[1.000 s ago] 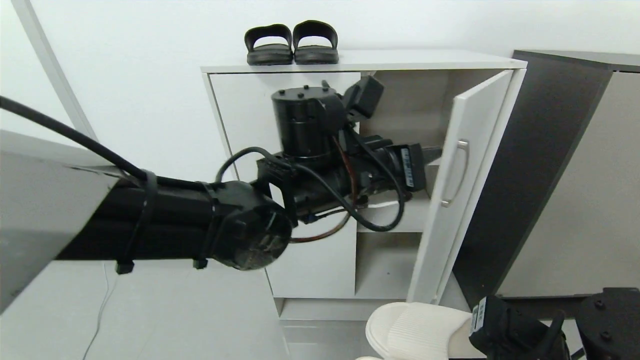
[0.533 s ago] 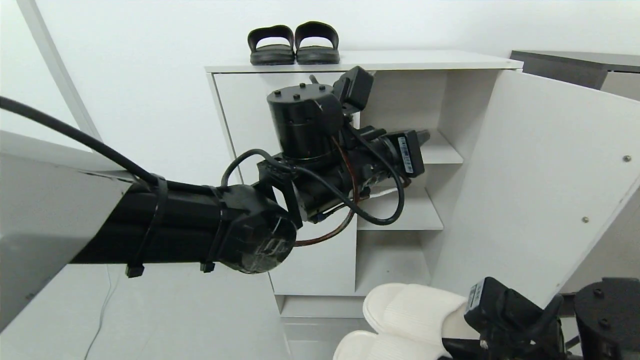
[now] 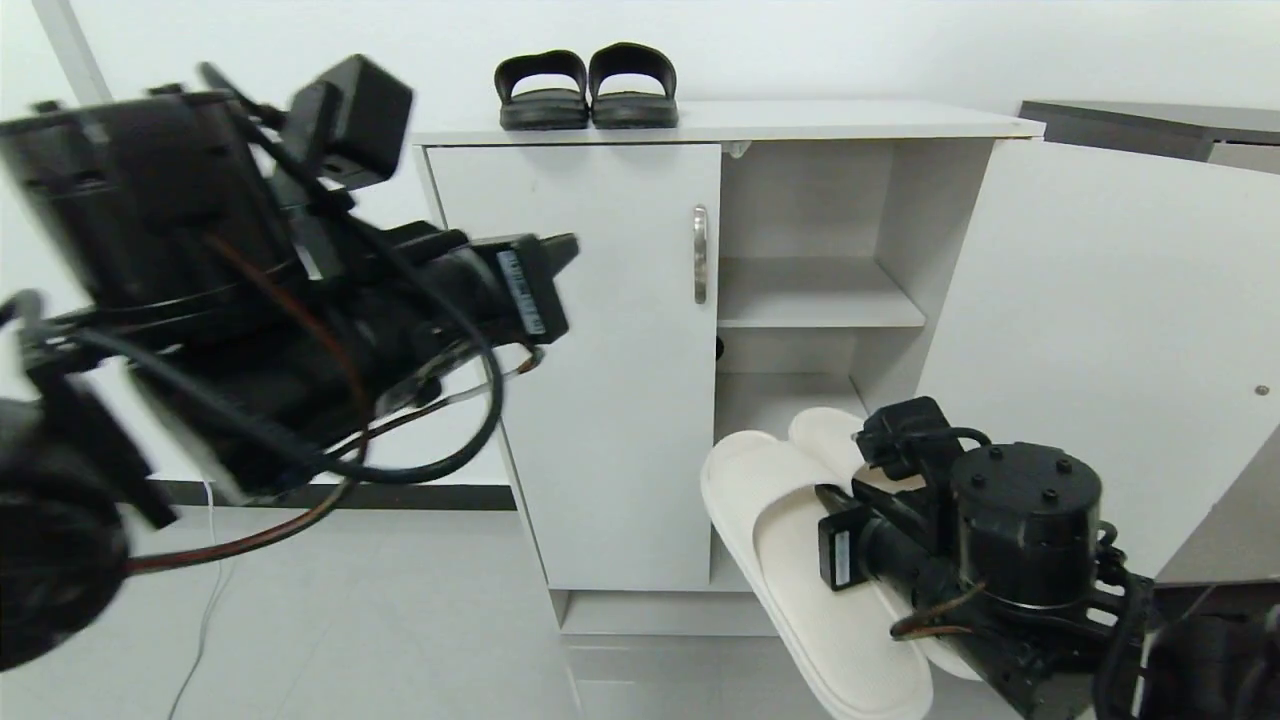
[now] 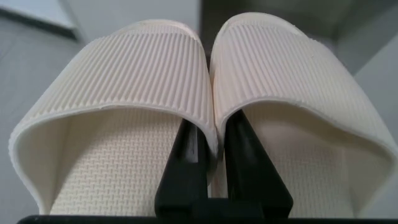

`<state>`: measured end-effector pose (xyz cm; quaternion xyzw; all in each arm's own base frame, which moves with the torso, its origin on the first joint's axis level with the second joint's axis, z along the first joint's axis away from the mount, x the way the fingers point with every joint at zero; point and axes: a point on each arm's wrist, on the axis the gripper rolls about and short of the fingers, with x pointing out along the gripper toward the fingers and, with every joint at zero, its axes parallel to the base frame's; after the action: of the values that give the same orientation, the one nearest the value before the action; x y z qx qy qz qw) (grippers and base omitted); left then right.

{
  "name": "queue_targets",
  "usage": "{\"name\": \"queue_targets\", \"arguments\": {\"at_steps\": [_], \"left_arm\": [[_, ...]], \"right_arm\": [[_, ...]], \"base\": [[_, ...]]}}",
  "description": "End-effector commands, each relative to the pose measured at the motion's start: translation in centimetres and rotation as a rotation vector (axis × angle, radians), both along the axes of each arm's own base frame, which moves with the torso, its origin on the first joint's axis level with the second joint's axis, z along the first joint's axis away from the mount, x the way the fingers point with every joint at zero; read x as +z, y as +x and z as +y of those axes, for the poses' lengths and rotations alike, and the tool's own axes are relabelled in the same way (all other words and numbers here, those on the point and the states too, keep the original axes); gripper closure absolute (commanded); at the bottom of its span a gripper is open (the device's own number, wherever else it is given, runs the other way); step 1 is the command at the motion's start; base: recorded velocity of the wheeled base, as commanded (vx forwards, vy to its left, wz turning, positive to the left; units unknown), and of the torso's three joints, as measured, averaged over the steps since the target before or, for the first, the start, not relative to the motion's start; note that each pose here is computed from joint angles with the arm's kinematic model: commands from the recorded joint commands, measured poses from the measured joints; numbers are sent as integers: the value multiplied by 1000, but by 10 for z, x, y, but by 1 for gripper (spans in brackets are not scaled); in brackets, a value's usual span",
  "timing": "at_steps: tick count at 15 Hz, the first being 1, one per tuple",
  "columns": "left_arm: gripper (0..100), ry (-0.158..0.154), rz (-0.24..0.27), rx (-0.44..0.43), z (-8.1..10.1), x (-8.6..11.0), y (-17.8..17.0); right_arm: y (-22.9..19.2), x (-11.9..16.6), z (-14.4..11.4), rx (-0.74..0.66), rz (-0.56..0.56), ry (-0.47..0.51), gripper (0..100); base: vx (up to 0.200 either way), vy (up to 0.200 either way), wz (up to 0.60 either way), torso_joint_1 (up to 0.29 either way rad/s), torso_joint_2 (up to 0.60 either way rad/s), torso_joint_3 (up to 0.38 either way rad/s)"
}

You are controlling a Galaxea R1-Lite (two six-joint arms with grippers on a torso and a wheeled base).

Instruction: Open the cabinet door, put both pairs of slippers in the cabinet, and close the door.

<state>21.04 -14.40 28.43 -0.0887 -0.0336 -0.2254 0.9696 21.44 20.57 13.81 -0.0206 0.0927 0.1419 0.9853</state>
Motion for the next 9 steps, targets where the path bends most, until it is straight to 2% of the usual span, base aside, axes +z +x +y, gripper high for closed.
{"name": "queue_targets", "arguments": {"at_steps": [1, 2, 3, 4, 5, 7, 9], "left_arm": [[100, 182, 27, 270, 81, -26, -89], [100, 175, 28, 344, 99, -30, -104], [100, 155, 29, 404, 112, -36, -116], [100, 155, 29, 404, 112, -36, -116], [100, 125, 30, 584, 135, -65, -147], [100, 104, 22, 773, 150, -100, -178], [100, 112, 32, 892, 153, -137, -201]], "right_arm": [[21, -18, 4, -51, 31, -34, 100], [23, -20, 2, -62, 36, -37, 100], [26, -22, 1, -73, 38, -39, 100], [26, -22, 1, -73, 38, -39, 100], [30, -26, 3, -124, 39, -51, 100], [32, -29, 5, -141, 40, -58, 100], [33, -31, 5, -141, 43, -62, 100]], "base": [[0, 0, 0, 0, 0, 0], [0, 0, 0, 0, 0, 0], [0, 0, 0, 0, 0, 0], [0, 0, 0, 0, 0, 0], [0, 0, 0, 0, 0, 0], [0, 0, 0, 0, 0, 0], [0, 0, 0, 0, 0, 0]]}}
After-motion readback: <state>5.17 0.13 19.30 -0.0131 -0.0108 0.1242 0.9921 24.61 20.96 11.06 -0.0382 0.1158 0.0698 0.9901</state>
